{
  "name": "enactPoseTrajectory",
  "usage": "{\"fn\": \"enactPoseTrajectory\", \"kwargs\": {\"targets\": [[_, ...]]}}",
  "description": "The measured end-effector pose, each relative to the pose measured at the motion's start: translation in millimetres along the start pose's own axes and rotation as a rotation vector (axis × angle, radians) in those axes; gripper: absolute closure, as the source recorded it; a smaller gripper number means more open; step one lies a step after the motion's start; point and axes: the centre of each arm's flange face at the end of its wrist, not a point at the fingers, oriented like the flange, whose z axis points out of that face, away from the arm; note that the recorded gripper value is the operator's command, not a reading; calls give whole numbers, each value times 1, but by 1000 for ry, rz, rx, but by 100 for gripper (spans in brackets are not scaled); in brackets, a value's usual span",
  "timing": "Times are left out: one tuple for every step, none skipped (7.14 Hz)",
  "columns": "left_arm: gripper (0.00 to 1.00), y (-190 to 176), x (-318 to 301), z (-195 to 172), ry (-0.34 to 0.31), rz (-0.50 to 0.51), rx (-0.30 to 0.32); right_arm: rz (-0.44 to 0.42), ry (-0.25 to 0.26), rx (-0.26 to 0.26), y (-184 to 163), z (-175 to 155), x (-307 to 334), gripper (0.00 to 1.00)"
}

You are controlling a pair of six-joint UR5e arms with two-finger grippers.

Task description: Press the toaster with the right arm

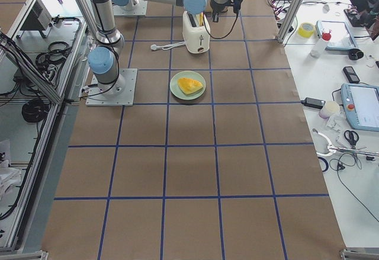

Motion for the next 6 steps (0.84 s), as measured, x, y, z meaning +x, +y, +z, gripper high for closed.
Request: {"fn": "enactPoseTrajectory", "kwargs": {"targets": [[0, 0, 0, 0, 0, 0, 0, -32, -92, -16, 1, 20, 19, 100], [0, 0, 0, 0, 0, 0, 0, -53, -168, -20, -1, 37, 33, 100], [0, 0, 0, 0, 0, 0, 0, -63, -205, -17, -1, 51, 42, 100], [0, 0, 0, 0, 0, 0, 0, -65, -220, -17, 1, 63, 50, 100], [0, 0, 0, 0, 0, 0, 0, -66, -225, -17, 4, 73, 55, 100], [0, 0, 0, 0, 0, 0, 0, -68, -226, -13, 5, 81, 60, 100]]}}
